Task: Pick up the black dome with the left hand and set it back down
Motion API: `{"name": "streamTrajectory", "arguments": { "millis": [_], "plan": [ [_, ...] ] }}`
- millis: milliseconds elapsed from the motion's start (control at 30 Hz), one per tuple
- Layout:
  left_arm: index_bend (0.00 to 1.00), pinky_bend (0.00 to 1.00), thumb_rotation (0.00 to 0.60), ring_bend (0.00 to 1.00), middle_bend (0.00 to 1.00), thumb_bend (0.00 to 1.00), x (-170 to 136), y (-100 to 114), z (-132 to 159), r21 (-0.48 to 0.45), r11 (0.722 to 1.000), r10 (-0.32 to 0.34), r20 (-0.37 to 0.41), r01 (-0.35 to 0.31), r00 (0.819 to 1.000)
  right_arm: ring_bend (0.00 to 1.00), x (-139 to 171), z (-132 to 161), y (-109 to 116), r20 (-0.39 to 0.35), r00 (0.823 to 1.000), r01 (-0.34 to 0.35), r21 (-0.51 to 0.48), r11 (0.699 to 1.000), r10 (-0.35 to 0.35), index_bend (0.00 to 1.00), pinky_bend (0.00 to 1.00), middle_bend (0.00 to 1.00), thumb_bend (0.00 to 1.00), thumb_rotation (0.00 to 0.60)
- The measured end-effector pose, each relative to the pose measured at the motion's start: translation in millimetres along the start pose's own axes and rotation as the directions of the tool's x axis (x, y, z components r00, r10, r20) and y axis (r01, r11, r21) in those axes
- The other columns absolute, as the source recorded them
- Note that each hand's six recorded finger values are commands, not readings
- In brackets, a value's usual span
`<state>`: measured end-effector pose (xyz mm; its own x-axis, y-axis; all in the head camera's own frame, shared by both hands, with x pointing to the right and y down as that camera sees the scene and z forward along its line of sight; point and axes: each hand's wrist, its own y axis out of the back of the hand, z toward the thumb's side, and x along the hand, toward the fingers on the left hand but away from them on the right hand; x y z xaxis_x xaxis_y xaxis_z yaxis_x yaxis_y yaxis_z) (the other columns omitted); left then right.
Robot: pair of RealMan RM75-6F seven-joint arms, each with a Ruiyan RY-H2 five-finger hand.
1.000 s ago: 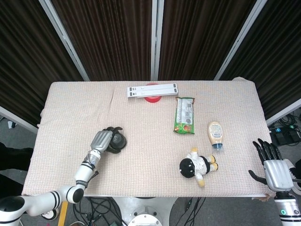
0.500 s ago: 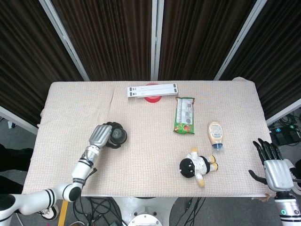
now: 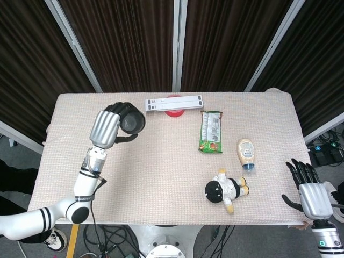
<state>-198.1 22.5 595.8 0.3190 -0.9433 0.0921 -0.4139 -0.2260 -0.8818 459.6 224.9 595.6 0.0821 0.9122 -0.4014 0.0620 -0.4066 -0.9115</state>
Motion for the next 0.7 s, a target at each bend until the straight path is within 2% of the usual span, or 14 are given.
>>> {"name": "streamTrajectory", "arguments": {
  "millis": [33, 100, 133, 200, 233, 267, 367, 433, 467, 533, 600, 633, 667, 700],
  "plan": [
    [0.41, 0.39, 0.600, 0.30, 0.49, 0.23, -0.3, 1.6, -1.5, -0.001, 1.000, 0.010, -0.007, -0.010, 1.000, 0.00, 0.0, -0.2, -0.2, 0.001, 1.000, -0.001, 0.000, 1.000, 0.001, 0.00, 0.00, 0.00, 0.10, 0.600],
    [0.42, 0.39, 0.600, 0.30, 0.49, 0.23, -2.3, -3.7, -9.0, 0.001, 1.000, -0.011, -0.033, 0.011, 0.999, 0.00, 0.1, -0.8, -0.7, 0.005, 1.000, -0.003, -0.002, 1.000, 0.003, 0.00, 0.00, 0.00, 0.10, 0.600],
    [0.42, 0.39, 0.600, 0.30, 0.49, 0.23, -3.5, -9.6, -13.4, 0.002, 0.999, -0.038, -0.048, 0.038, 0.998, 0.00, 0.2, -1.0, -0.9, 0.006, 1.000, -0.004, -0.003, 1.000, 0.004, 0.00, 0.00, 0.00, 0.10, 0.600],
    [0.43, 0.38, 0.600, 0.30, 0.49, 0.23, -7.5, -30.3, -25.9, -0.001, 0.991, -0.133, -0.086, 0.133, 0.987, 0.00, 0.6, -1.4, -0.8, 0.008, 1.000, -0.004, -0.002, 1.000, 0.004, 0.00, 0.00, 0.00, 0.10, 0.600],
    [0.43, 0.38, 0.600, 0.30, 0.49, 0.23, -9.7, -41.0, -31.3, -0.007, 0.983, -0.183, -0.103, 0.183, 0.978, 0.00, 0.6, -1.7, -0.8, 0.009, 1.000, -0.004, -0.002, 1.000, 0.004, 0.00, 0.00, 0.00, 0.10, 0.600],
    [0.43, 0.38, 0.600, 0.30, 0.49, 0.23, -13.0, -55.4, -36.2, -0.021, 0.968, -0.252, -0.118, 0.251, 0.961, 0.00, 0.5, -2.0, -1.0, 0.011, 1.000, -0.006, -0.001, 1.000, 0.006, 0.00, 0.00, 0.00, 0.10, 0.600],
    [0.44, 0.39, 0.600, 0.31, 0.49, 0.23, -21.0, -85.4, -36.5, -0.051, 0.919, -0.395, -0.110, 0.391, 0.912, 0.00, -0.6, -0.8, -1.3, 0.008, 1.000, -0.007, -0.001, 1.000, 0.007, 0.00, 0.00, 0.00, 0.10, 0.600],
    [0.44, 0.39, 0.600, 0.31, 0.49, 0.23, -23.0, -95.4, -32.4, -0.056, 0.899, -0.439, -0.089, 0.435, 0.894, 0.00, -0.5, 0.0, -2.1, 0.007, 1.000, -0.009, -0.003, 1.000, 0.009, 0.00, 0.00, 0.00, 0.10, 0.600],
    [0.44, 0.39, 0.600, 0.31, 0.49, 0.23, -22.1, -98.1, -28.6, -0.057, 0.894, -0.447, -0.074, 0.444, 0.891, 0.00, -0.1, 0.3, -3.0, 0.005, 1.000, -0.012, -0.003, 1.000, 0.012, 0.00, 0.00, 0.00, 0.10, 0.600],
    [0.44, 0.39, 0.600, 0.31, 0.49, 0.23, -17.0, -96.4, -21.7, -0.058, 0.902, -0.430, -0.050, 0.428, 0.901, 0.00, 0.5, 0.4, -4.2, 0.004, 1.000, -0.015, -0.003, 1.000, 0.015, 0.00, 0.00, 0.00, 0.10, 0.600],
    [0.44, 0.39, 0.600, 0.32, 0.49, 0.23, -6.2, -84.9, -12.5, -0.066, 0.930, -0.364, -0.023, 0.362, 0.931, 0.00, 0.6, 0.1, -3.7, 0.005, 1.000, -0.012, -0.003, 1.000, 0.012, 0.00, 0.00, 0.00, 0.10, 0.600],
    [0.44, 0.39, 0.600, 0.32, 0.49, 0.23, -0.7, -76.6, -8.3, -0.073, 0.945, -0.321, -0.012, 0.319, 0.947, 0.00, 0.5, -0.1, -3.2, 0.005, 1.000, -0.010, -0.003, 1.000, 0.010, 0.00, 0.00, 0.00, 0.10, 0.600],
    [0.44, 0.39, 0.600, 0.32, 0.49, 0.23, 6.7, -62.5, -3.1, -0.084, 0.965, -0.248, 0.000, 0.247, 0.969, 0.00, 0.4, -0.2, -3.0, 0.005, 1.000, -0.009, -0.003, 1.000, 0.009, 0.00, 0.00, 0.00, 0.10, 0.600],
    [0.44, 0.39, 0.600, 0.32, 0.49, 0.23, 11.3, -50.3, -0.3, -0.092, 0.978, -0.186, 0.005, 0.186, 0.983, 0.00, 0.3, -0.3, -2.9, 0.005, 1.000, -0.009, -0.003, 1.000, 0.009, 0.00, 0.00, 0.00, 0.10, 0.600]
  ]
}}
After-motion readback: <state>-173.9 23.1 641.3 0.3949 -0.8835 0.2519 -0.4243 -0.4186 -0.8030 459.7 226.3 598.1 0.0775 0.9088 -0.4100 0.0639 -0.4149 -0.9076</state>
